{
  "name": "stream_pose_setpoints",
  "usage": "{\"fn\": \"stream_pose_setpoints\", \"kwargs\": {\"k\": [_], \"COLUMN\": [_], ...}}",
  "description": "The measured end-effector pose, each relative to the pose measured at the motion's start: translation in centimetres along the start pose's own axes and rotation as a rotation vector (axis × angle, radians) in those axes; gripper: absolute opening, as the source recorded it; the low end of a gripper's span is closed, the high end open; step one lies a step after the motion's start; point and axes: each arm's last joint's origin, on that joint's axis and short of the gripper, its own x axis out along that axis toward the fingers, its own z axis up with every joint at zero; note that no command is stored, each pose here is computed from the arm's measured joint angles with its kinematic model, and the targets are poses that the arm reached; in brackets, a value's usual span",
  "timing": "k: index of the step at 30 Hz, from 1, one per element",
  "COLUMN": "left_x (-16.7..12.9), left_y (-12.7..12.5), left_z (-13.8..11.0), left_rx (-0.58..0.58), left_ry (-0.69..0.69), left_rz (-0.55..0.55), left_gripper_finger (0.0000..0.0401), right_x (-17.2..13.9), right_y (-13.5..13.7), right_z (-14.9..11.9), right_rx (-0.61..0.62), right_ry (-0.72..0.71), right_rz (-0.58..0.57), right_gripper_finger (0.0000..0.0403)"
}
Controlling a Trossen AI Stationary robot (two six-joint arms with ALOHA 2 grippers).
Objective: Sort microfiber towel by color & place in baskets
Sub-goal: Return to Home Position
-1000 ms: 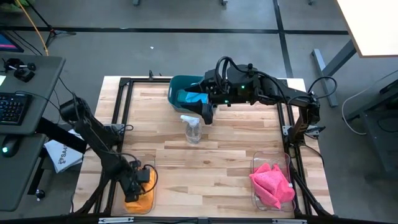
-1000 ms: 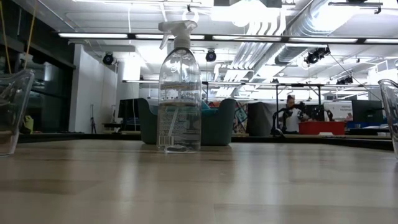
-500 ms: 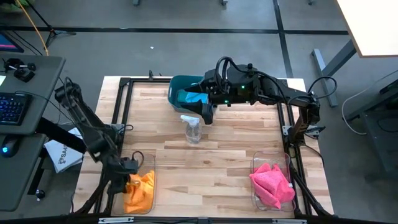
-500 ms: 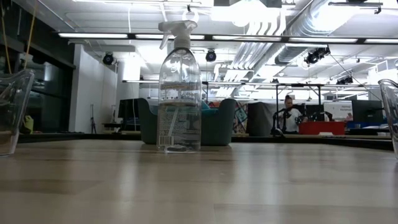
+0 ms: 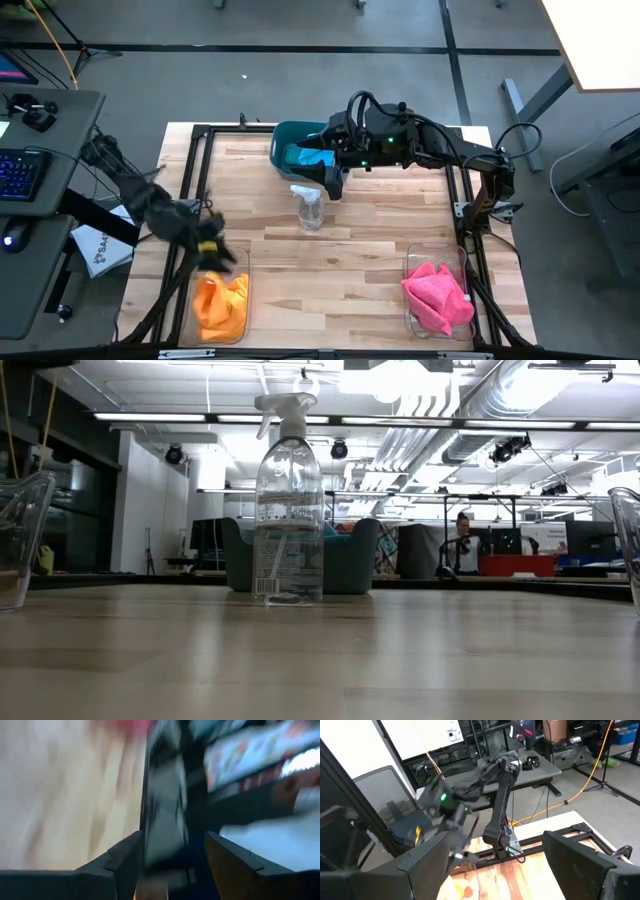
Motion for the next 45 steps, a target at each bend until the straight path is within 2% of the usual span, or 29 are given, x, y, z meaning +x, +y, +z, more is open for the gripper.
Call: {"fn": "stream_pose_setpoints", "kwargs": {"k": [4,9,13,16,20,22,23,28,33,39,42,45], "left_x": [-2.5,-6.4,-8.5,-8.9,-7.9,-6.7,-6.1,-3.7,-2.7,-2.4,-2.4,-2.4], "left_y": [-0.3,-0.1,1.2,2.6,5.4,7.1,8.0,11.5,13.7,14.8,14.8,14.8], "left_z": [3.4,6.4,7.0,6.5,5.0,4.0,3.6,1.6,0.2,-0.8,-1.0,-1.1], "left_rx": [0.2,0.528,0.643,0.655,0.58,0.547,0.532,0.472,0.431,0.392,0.413,0.452], "left_ry": [-0.308,-0.588,-0.682,-0.71,-0.736,-0.745,-0.768,-0.891,-0.943,-0.953,-0.948,-0.937], "left_rz": [0.021,0.251,0.431,0.451,0.395,0.347,0.315,0.223,0.215,0.17,0.14,0.145], "left_gripper_finger": [0.0195,0.0145,0.0073,0.0016,0.001,0.0004,0.0002,0.0001,0.0,0.0,0.0,0.0], "right_x": [-0.2,-0.6,-0.6,-0.8,-1.0,-1.2,-1.1,-0.8,-1.3,-5.9,-8.9,-11.4], "right_y": [0.0,-0.4,-1.6,-2.4,-3.0,-3.1,-3.3,-4.1,-4.3,-4.5,-4.6,-4.5], "right_z": [0.1,0.2,-0.5,-1.3,-2.1,-2.7,-3.2,-6.5,-8.9,-10.0,-11.3,-13.4], "right_rx": [0.002,-0.004,0.001,0.0,-0.001,-0.005,-0.004,0.046,0.096,0.213,0.303,0.373], "right_ry": [-0.003,0.01,0.097,0.181,0.271,0.332,0.369,0.599,0.72,0.696,0.64,0.555], "right_rz": [0.002,-0.022,-0.104,-0.161,-0.194,-0.21,-0.221,-0.304,-0.352,-0.417,-0.461,-0.446], "right_gripper_finger": [0.0314,0.0303,0.0261,0.0207,0.0101,0.0037,0.0019,0.0024,0.0005,0.0002,0.0001,0.0001]}}
